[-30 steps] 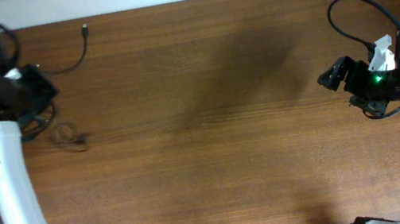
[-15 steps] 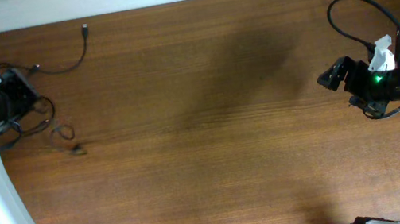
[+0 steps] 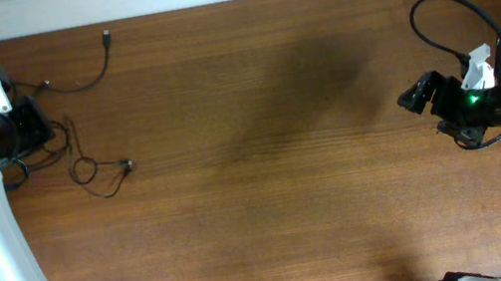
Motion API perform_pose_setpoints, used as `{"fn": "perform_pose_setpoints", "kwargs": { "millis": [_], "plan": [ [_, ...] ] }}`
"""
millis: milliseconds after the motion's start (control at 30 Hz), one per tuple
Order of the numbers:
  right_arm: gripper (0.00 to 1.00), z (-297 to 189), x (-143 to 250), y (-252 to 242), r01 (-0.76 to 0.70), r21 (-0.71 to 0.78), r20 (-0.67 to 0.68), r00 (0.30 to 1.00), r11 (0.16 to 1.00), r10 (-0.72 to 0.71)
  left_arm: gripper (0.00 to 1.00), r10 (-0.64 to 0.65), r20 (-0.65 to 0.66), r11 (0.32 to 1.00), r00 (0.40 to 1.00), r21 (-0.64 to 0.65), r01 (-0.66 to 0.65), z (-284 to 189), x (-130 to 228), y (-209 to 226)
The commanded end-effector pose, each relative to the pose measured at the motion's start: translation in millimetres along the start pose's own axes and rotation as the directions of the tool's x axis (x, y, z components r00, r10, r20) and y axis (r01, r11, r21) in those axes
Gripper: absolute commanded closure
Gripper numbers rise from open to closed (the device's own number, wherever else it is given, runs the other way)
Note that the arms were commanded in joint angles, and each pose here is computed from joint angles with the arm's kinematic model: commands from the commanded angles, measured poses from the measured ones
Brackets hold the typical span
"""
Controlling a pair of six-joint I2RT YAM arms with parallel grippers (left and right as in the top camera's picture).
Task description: Untangle cables
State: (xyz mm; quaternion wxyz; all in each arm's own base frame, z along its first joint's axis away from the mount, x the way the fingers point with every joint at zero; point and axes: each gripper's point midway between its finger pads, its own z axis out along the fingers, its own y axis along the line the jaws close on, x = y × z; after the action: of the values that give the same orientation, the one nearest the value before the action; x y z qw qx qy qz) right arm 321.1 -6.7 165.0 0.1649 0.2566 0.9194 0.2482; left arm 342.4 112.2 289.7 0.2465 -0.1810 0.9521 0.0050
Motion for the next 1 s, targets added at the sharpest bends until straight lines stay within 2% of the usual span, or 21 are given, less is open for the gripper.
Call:
{"fn": "perform_pose_setpoints", "kwargs": {
  "millis": [0, 200, 467, 633, 833, 967],
  "plan": [
    [0.02, 0.3, 1.6, -0.1, 0.004, -0.005, -0.010, 1.000, 1.000, -0.004, 1.00, 0.025, -0.039, 0.994, 0.999, -0.104, -0.028, 23.9, 6.9, 24.6],
    [0.02, 0.2, 3.1, -0.8, 0.004, -0.002, -0.016, 1.000, 1.000, -0.004, 1.00, -0.001, -0.037, 1.000, 0.999, -0.009, 0.001, 45.9, 10.5, 42.4],
    [0.02, 0.2, 3.1, -0.8, 0.004, -0.002, -0.016, 1.000, 1.000, -0.004, 1.00, -0.167, 0.028, 0.980, 0.986, -0.108, 0.169, 65.1, 15.2, 122.5],
    [0.02, 0.2, 3.0, -0.7, 0.004, -0.002, -0.015, 1.000, 1.000, -0.004, 1.00, -0.272, 0.082, 0.946, 0.959, -0.161, 0.282, 57.8, 20.3, 169.0],
    [0.02, 0.2, 2.9, -0.8, 0.004, -0.002, -0.015, 1.000, 1.000, -0.004, 1.00, -0.306, 0.176, 0.917, 0.936, -0.209, 0.340, 53.2, 10.4, 210.1],
    [0.02, 0.3, 2.7, -1.3, 0.004, 0.001, -0.014, 1.000, 1.000, -0.004, 1.00, -0.305, 0.160, 0.906, 0.939, -0.254, 0.338, 71.0, 10.7, 225.9]
  ]
}}
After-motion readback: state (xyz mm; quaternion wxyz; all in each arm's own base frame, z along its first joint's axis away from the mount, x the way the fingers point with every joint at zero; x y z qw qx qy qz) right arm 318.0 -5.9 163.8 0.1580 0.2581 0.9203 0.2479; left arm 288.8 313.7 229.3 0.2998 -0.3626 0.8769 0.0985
